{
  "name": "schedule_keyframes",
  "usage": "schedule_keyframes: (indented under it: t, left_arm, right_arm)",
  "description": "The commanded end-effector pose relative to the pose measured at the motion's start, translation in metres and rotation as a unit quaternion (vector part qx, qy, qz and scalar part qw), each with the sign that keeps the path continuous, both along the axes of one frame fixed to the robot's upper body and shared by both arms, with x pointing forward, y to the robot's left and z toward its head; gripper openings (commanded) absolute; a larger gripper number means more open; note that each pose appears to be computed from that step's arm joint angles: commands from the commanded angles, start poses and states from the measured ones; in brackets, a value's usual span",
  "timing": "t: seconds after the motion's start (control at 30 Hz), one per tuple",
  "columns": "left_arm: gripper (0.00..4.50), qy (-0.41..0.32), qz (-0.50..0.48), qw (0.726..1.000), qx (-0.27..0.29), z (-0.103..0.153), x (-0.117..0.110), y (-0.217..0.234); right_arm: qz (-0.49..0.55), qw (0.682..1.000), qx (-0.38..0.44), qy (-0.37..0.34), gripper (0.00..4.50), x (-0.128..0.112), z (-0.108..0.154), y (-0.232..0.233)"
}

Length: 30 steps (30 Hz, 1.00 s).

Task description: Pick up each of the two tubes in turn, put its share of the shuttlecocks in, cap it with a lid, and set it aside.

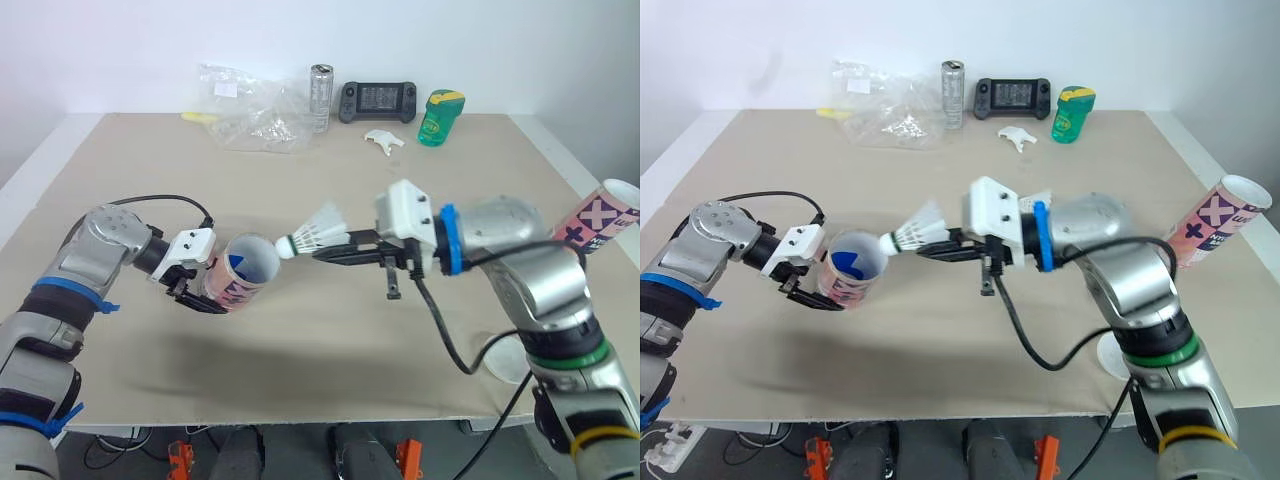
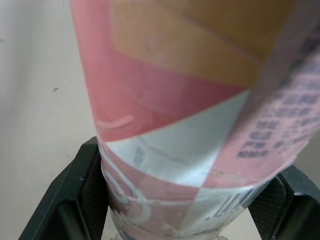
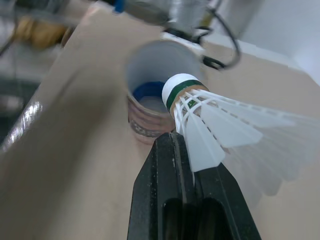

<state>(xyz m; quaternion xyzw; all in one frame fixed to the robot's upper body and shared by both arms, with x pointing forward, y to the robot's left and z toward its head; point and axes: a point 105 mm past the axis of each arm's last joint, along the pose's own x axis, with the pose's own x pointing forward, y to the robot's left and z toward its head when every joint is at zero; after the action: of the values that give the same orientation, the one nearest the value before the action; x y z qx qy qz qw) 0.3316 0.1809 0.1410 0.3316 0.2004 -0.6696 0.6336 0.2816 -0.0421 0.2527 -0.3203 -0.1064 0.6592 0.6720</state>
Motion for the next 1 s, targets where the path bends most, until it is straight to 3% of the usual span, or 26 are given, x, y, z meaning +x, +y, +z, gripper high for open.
schedule_keyframes:
  t: [0.03, 0.17, 0.2, 0.3, 0.47, 0.63, 0.7, 0.83, 1.0]
  left_arm:
    - [3.21, 0.034, 0.005, 0.999, 0.017, -0.009, -0.004, 0.004]
    - [3.21, 0.039, 0.005, 0.999, 0.024, -0.009, -0.003, 0.005]
    - [3.21, 0.04, 0.004, 0.999, 0.027, -0.009, -0.004, 0.005]
    - [3.21, 0.04, 0.002, 0.999, 0.029, -0.008, -0.004, 0.005]
    - [3.21, 0.038, -0.006, 0.999, 0.024, -0.003, -0.007, 0.003]
    - [3.21, 0.042, -0.009, 0.999, 0.019, -0.002, -0.013, 0.002]
    - [3.21, 0.045, -0.007, 0.999, 0.015, -0.001, -0.015, 0.003]
    - [3.21, 0.048, -0.004, 0.999, 0.013, -0.001, -0.019, 0.005]
    - [3.21, 0.05, -0.003, 0.999, 0.012, 0.0, -0.021, 0.005]
  right_arm:
    - [0.025, 0.998, -0.036, -0.038, 0.04, 0.001, 0.001, 0.012]
    - [0.052, 0.995, -0.065, -0.049, 0.04, 0.002, -0.001, 0.027]
    - [0.061, 0.994, -0.076, -0.046, 0.34, 0.001, -0.002, 0.029]
    - [0.076, 0.991, -0.101, -0.039, 1.45, 0.0, -0.003, 0.031]
    - [0.067, 0.996, -0.055, -0.019, 3.96, -0.003, 0.024, 0.018]
    - [-0.077, 0.995, 0.067, -0.022, 3.96, 0.026, 0.055, -0.037]
    - [-0.18, 0.977, 0.115, -0.029, 3.96, 0.045, 0.057, -0.078]
    - [-0.384, 0.912, 0.145, 0.02, 3.96, 0.068, 0.021, -0.177]
    - [-0.521, 0.839, 0.144, 0.058, 3.96, 0.076, -0.018, -0.25]
